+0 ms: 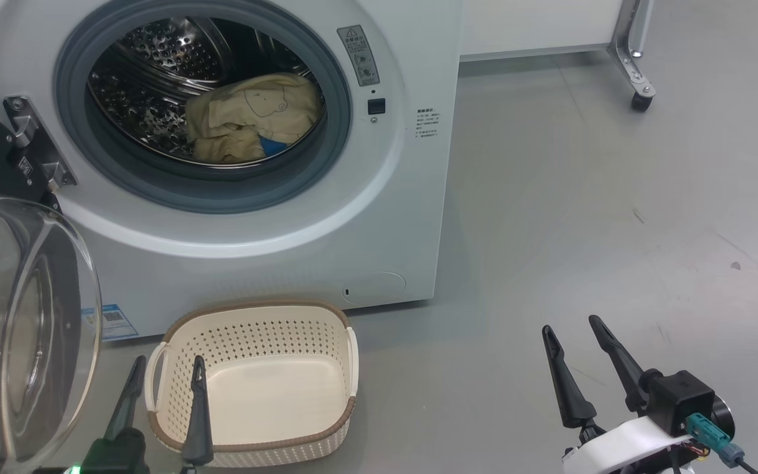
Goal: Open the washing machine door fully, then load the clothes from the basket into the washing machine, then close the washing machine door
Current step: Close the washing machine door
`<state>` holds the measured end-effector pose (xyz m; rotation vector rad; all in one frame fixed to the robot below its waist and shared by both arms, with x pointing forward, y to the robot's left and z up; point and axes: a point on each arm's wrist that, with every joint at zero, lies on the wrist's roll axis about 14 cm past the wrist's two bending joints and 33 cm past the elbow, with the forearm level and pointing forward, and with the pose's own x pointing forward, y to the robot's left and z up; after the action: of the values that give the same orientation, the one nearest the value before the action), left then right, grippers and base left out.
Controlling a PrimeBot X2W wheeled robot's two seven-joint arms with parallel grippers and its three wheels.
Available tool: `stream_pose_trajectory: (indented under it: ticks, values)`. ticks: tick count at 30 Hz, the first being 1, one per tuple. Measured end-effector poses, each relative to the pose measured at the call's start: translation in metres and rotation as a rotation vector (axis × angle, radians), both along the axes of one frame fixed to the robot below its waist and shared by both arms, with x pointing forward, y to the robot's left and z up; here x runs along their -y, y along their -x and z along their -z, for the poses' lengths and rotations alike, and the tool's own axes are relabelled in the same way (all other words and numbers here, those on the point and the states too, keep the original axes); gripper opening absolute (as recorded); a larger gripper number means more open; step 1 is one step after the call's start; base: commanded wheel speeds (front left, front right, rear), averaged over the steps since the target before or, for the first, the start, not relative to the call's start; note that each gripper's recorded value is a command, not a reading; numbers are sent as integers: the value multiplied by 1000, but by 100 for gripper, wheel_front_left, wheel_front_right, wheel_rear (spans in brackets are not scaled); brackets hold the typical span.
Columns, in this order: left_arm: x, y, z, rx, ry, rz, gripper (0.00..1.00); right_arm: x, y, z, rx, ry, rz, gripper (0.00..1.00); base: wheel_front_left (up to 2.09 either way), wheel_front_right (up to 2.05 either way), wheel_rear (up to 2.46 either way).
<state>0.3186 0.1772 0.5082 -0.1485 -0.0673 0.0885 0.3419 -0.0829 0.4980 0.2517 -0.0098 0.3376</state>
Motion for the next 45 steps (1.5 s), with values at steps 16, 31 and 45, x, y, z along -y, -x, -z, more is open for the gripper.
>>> stream_pose_trajectory:
  ticks: [16, 31, 45]
  values:
    - [-5, 4, -5, 11, 2, -16, 100, -6, -1, -2, 7, -1, -20, 100, -15, 15, 0]
    - [-15, 17, -7, 17, 3, -58, 100, -17, -4, -3, 11, 15, -59, 100, 0, 0, 0]
    - [-55, 49, -10, 24, -9, -207, 100, -61, -10, -8, 30, 18, -204, 100, 0, 0, 0]
